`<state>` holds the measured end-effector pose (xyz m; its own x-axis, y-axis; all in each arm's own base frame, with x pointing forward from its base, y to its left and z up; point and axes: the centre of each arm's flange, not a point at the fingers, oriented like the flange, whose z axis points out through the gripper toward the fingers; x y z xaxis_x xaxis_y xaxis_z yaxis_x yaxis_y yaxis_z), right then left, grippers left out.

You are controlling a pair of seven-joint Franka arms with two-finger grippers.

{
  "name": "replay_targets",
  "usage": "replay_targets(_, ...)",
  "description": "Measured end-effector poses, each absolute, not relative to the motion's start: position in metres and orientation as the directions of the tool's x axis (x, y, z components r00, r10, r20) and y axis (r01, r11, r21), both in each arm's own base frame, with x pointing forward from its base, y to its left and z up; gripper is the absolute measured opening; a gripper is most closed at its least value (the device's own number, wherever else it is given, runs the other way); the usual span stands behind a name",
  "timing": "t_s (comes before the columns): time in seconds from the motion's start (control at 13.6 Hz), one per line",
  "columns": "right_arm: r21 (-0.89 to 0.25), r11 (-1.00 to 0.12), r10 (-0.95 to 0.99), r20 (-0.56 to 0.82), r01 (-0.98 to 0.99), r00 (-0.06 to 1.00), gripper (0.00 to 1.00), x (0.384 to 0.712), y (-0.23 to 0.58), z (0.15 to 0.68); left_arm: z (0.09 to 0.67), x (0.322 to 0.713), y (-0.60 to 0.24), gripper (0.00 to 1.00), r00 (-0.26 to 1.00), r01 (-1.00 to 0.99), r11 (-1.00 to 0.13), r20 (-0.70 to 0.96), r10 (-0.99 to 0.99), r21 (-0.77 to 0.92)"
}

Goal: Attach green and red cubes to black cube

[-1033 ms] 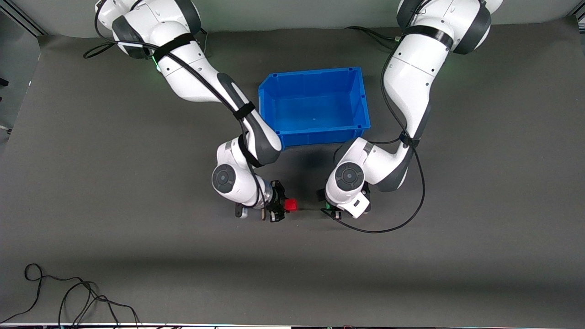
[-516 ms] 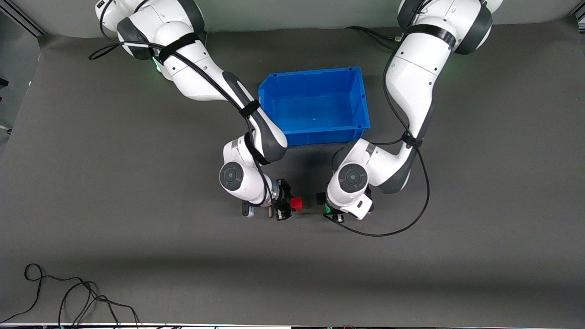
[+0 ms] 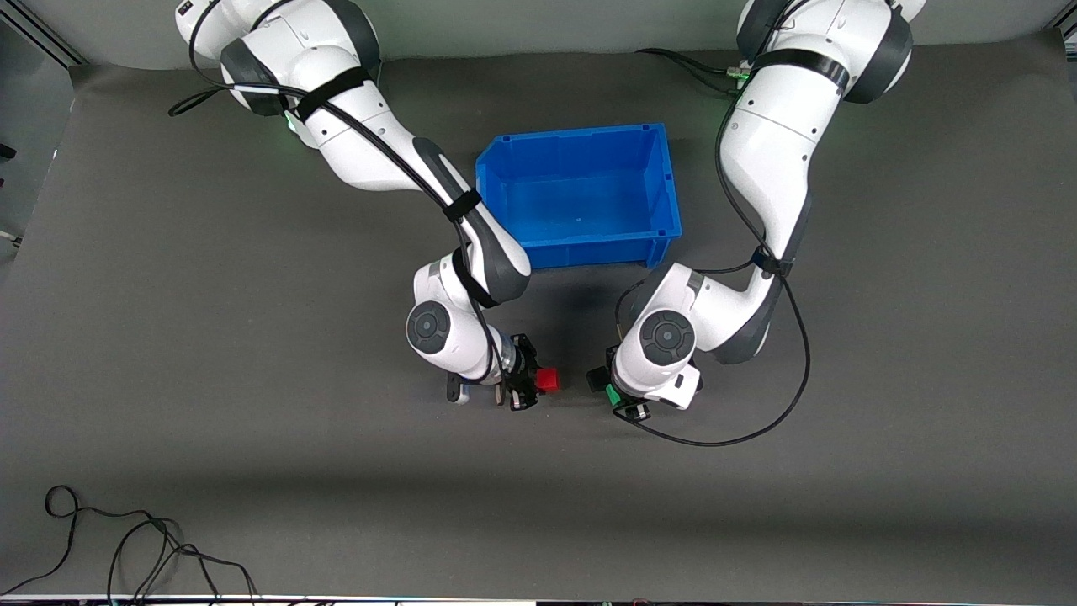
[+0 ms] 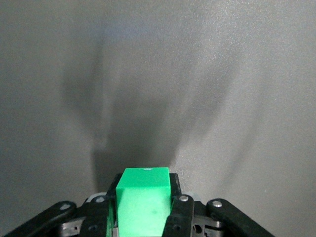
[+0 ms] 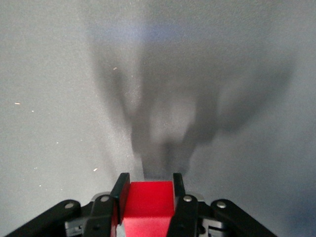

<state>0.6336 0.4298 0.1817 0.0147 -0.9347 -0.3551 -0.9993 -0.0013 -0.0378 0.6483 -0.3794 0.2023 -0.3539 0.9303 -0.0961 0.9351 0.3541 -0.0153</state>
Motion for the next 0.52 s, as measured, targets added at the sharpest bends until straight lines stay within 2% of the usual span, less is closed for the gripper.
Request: replay_targets(0.52, -0.051, 0.005, -0.934, -0.358, -0.999, 0.013, 0.40, 0.6393, 0.4279, 0.1817, 0.1998, 0.6448, -0.3885, 0.40, -0.405, 0.914, 0.404, -0.099, 0.909, -0.025)
